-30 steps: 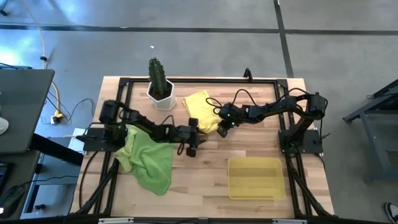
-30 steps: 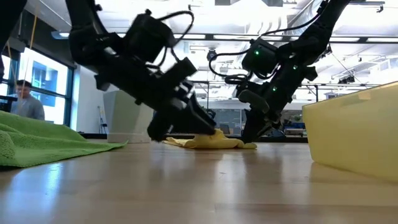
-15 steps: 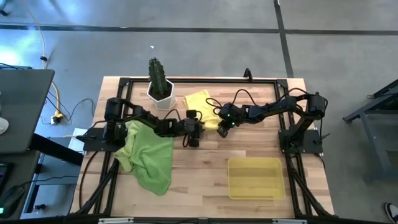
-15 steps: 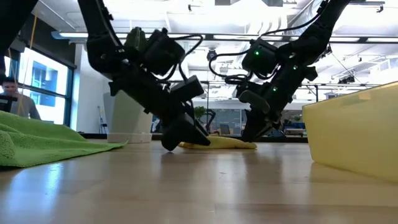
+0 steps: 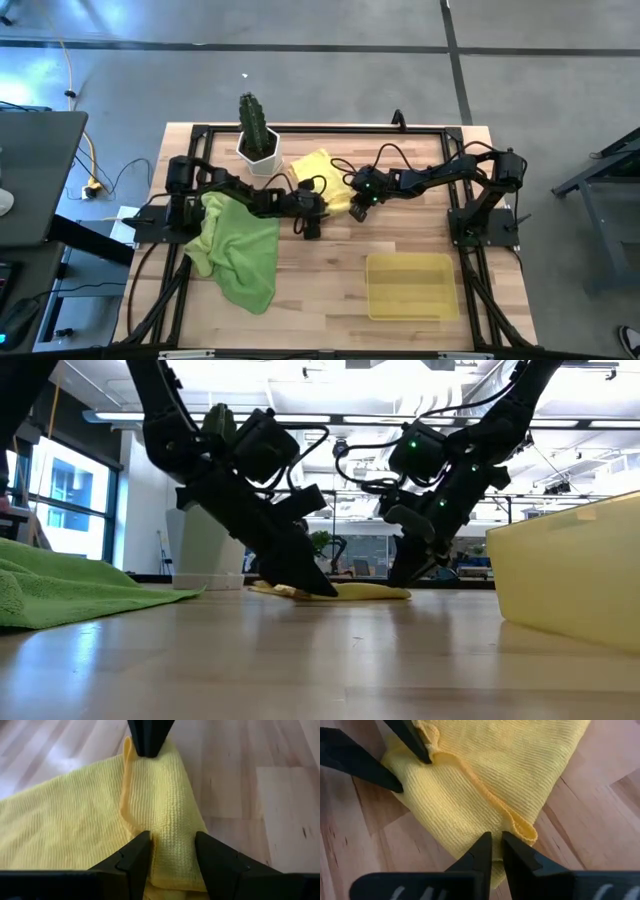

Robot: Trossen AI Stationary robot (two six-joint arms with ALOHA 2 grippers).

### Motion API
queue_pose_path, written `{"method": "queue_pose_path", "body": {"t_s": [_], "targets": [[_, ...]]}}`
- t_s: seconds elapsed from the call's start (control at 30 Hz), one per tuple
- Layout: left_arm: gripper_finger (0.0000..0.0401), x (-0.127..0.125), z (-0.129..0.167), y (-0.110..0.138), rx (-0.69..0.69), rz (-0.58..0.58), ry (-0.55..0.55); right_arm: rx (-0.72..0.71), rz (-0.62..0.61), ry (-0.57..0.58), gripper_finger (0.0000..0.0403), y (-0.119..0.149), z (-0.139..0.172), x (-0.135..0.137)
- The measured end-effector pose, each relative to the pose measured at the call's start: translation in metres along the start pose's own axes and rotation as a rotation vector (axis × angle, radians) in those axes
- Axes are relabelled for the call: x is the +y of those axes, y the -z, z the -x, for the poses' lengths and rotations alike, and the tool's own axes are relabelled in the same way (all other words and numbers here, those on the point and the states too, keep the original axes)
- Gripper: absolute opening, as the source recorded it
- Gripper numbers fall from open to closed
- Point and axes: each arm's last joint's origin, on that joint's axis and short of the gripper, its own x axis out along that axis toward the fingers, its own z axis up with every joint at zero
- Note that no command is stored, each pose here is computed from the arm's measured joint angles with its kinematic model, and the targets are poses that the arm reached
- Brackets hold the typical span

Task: Roll microfiber towels into tight, uniform cylinder then place into a basket
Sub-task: Roll the yellow towel

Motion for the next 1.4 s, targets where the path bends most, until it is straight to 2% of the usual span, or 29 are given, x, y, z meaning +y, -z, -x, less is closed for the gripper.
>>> {"method": "queue_pose_path", "body": {"t_s": [0.1,0.27,0.33,0.5,0.6,0.83,0.97,1.07,1.27,1.4], "targets": [[0.0143,0.000,0.000,0.003,0.026,0.020,0.001,-0.005,0.061,-0.003,0.0054,-0.001,0.001,0.000],[0.0102,-0.001,0.000,0.003,0.031,0.046,0.016,-0.059,0.259,-0.030,0.0064,-0.009,0.018,0.004],[0.0081,-0.001,0.000,0.004,0.032,0.047,0.032,-0.081,0.381,-0.066,0.0064,-0.012,0.027,0.008],[0.0032,-0.001,0.000,0.004,0.028,0.044,0.042,-0.081,0.784,-0.128,0.0064,-0.007,0.034,0.021],[0.0014,-0.001,0.000,0.004,0.028,0.042,0.042,-0.056,0.912,-0.146,0.0072,-0.001,0.029,0.027],[0.0015,-0.002,0.000,0.004,0.023,0.059,0.045,-0.033,0.947,-0.156,0.0141,0.006,0.021,0.034],[0.0020,-0.003,0.000,0.003,0.009,0.061,0.059,-0.005,0.955,-0.087,0.0163,0.009,0.008,0.031],[0.0020,-0.003,0.000,0.003,0.007,0.060,0.074,0.001,0.977,-0.029,0.0165,0.011,-0.001,0.028],[0.0017,-0.006,0.000,0.002,0.003,0.058,0.107,-0.017,1.013,-0.021,0.0165,0.011,-0.009,0.029],[0.0020,-0.005,0.000,0.002,0.001,0.058,0.099,-0.011,0.975,-0.021,0.0136,0.011,-0.009,0.028]]}}
